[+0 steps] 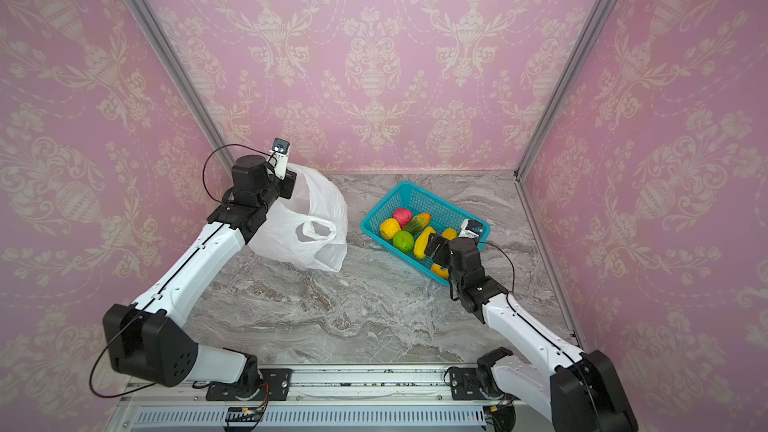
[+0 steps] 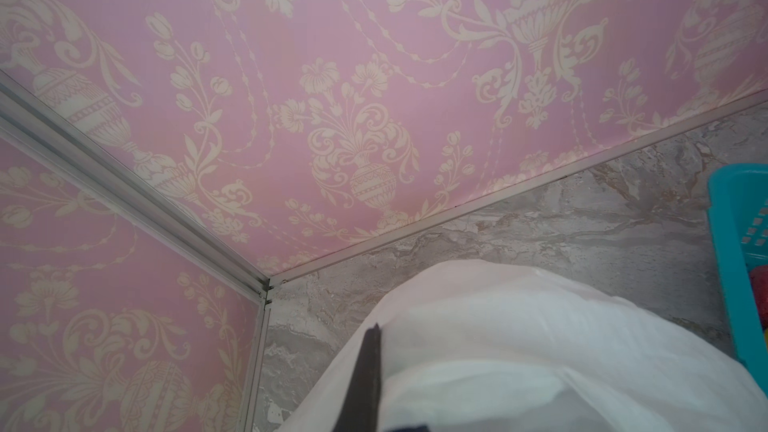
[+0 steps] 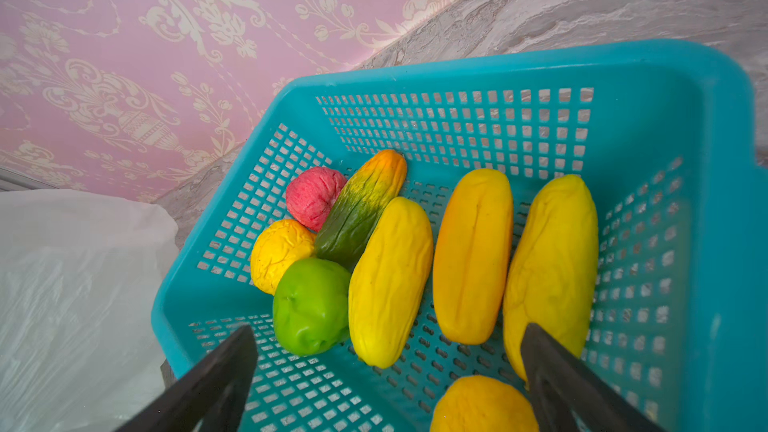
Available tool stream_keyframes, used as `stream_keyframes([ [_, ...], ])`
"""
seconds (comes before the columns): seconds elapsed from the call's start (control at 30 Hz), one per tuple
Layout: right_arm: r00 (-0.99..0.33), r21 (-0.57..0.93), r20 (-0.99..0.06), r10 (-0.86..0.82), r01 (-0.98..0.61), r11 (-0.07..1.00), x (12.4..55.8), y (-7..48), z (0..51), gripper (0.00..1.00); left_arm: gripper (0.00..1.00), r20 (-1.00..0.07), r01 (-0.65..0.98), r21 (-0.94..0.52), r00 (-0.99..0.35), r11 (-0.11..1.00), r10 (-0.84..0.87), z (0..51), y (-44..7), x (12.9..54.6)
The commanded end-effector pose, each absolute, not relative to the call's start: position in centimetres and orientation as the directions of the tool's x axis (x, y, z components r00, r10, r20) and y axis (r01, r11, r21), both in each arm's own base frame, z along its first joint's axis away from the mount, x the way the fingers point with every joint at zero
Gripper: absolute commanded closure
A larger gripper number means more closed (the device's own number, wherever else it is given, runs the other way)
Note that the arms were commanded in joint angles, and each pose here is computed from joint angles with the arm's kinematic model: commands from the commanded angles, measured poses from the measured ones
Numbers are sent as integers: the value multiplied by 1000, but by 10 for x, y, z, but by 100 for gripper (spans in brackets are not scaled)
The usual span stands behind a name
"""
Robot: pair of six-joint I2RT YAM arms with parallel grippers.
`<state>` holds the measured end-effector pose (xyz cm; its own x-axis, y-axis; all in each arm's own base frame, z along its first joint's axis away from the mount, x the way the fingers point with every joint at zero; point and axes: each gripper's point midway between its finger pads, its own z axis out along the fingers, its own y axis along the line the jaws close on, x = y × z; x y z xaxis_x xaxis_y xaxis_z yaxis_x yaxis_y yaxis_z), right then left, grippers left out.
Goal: Untie the knot of the plastic bag and take out the fruit
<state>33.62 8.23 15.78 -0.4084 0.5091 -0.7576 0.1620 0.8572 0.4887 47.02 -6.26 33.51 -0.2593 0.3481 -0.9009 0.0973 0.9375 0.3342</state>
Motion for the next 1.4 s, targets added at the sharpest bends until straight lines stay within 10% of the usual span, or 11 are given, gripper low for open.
stream_keyframes([
  [0.0, -383, 484, -781, 493, 129, 866, 337, 83, 166, 0, 100, -911, 68, 350, -207, 934, 357, 357, -60, 483],
  [0.4, -416, 486, -765, 491, 126, 865, 342, 90, 161, 0, 95, -924, 211, 148, -318, 966, 211, 276, -93, 507],
  [0.67, -399, 495, -743, 537, 212, 842, 329, 74, 184, 0, 1, -950, 211, -23, -308, 977, 44, 311, -100, 490],
  [1.07, -195, 529, -825, 530, 59, 846, 307, 60, 240, 0, 1, -989, 16, -143, -49, 990, -142, 367, -38, 369],
  [1.37, -26, 429, -898, 439, 164, 888, 308, 20, 293, 0, 1, -981, -337, -98, -127, 936, -149, 277, 34, 293],
])
